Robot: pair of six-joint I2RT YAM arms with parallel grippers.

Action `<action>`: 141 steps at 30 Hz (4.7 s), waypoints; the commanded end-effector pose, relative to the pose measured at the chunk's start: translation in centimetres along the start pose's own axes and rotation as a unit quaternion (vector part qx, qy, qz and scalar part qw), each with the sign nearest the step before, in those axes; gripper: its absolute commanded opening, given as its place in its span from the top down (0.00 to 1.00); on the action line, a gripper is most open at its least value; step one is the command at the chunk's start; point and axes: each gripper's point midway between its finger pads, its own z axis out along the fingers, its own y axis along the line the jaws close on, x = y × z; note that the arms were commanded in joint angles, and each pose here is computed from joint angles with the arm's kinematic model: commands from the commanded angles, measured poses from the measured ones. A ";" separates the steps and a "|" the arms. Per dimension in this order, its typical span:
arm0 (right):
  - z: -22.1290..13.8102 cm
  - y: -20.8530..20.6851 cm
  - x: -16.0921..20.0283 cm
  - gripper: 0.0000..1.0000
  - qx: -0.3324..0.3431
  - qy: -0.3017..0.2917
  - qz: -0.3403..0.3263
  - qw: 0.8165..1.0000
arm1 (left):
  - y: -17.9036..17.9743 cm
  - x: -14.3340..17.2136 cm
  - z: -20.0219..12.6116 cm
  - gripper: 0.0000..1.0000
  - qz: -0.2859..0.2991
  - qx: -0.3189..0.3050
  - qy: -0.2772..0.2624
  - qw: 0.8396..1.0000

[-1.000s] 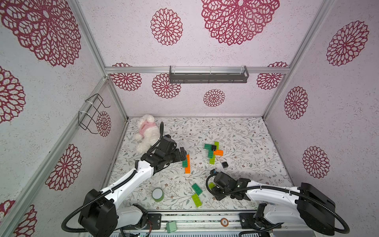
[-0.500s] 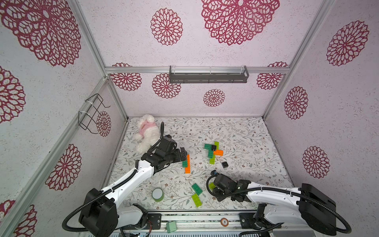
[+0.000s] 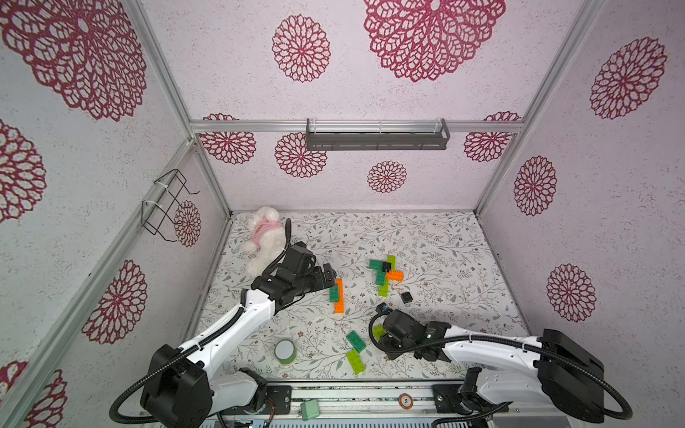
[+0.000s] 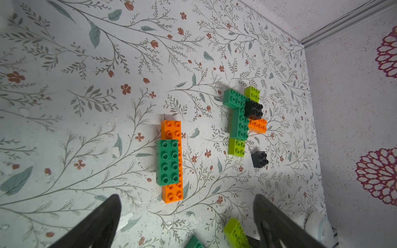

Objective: Assemble a small pinwheel with lego
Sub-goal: Pick up the lego brick from the center of the board, then assemble the lego brick with the lego brick.

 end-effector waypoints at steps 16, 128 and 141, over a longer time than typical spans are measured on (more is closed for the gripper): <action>4.7 2.1 -7.8 0.86 -0.030 0.019 -0.071 0.997 | 3.8 0.7 -2.9 0.03 -0.027 -0.023 -0.037 0.999; 7.5 4.2 -13.8 0.86 -0.042 0.080 -0.128 0.988 | 1.5 5.5 10.1 0.89 -0.109 0.085 0.115 0.984; 7.8 4.5 -13.4 0.86 -0.026 0.093 -0.134 0.986 | 1.9 6.3 10.2 0.89 -0.108 0.083 0.123 0.983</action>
